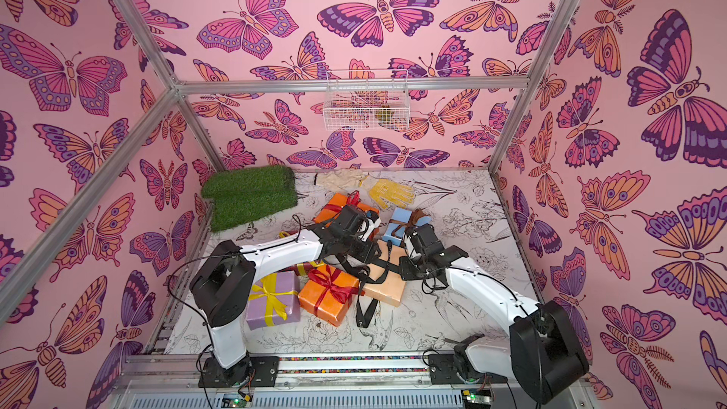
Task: Untie the ribbon bows on the gift boxes
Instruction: Pull the ribbon from the gift box, then place the ribbon at the center of the board.
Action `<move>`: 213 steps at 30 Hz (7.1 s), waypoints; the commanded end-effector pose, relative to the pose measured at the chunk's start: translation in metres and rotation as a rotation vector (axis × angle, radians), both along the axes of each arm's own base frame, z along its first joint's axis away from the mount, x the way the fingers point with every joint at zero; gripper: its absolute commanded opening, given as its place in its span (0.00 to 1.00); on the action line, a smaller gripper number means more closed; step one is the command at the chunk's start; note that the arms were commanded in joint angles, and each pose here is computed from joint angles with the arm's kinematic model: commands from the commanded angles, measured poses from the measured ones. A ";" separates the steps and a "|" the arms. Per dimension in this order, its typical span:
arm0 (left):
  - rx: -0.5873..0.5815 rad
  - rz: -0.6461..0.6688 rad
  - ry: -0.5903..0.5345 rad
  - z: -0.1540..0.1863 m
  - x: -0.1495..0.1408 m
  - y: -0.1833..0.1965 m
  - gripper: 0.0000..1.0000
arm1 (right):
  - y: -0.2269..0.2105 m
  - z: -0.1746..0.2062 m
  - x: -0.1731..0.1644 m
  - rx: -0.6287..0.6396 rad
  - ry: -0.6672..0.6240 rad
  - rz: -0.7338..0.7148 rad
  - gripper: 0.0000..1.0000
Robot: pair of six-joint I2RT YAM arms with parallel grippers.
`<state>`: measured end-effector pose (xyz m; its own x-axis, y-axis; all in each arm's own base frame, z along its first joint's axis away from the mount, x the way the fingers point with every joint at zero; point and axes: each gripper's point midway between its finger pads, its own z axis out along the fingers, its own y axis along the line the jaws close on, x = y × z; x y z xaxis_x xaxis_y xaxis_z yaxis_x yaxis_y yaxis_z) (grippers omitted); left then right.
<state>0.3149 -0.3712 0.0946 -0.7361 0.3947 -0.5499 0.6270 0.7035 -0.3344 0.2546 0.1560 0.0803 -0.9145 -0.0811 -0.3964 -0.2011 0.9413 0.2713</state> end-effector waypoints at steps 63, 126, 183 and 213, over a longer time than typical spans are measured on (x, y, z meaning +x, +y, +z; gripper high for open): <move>0.029 -0.058 0.043 -0.036 0.006 -0.010 0.46 | 0.047 -0.007 -0.011 -0.138 0.030 0.315 0.16; 0.000 -0.051 0.073 -0.035 -0.005 -0.006 0.44 | 0.049 0.259 -0.001 0.115 -0.511 0.273 0.00; -0.005 0.027 0.035 -0.024 0.011 0.003 0.44 | -0.117 0.551 0.012 -0.438 -1.398 -0.375 0.00; -0.090 0.016 -0.015 0.027 0.006 0.001 0.50 | -0.156 0.407 0.055 -0.515 -1.034 -0.500 0.00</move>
<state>0.3278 -0.3759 0.0990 -0.7423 0.3451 -0.5743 0.6138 0.6940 -0.3763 0.2681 -0.0078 0.5681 0.0113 -0.3129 -0.9497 0.3821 0.8791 -0.2850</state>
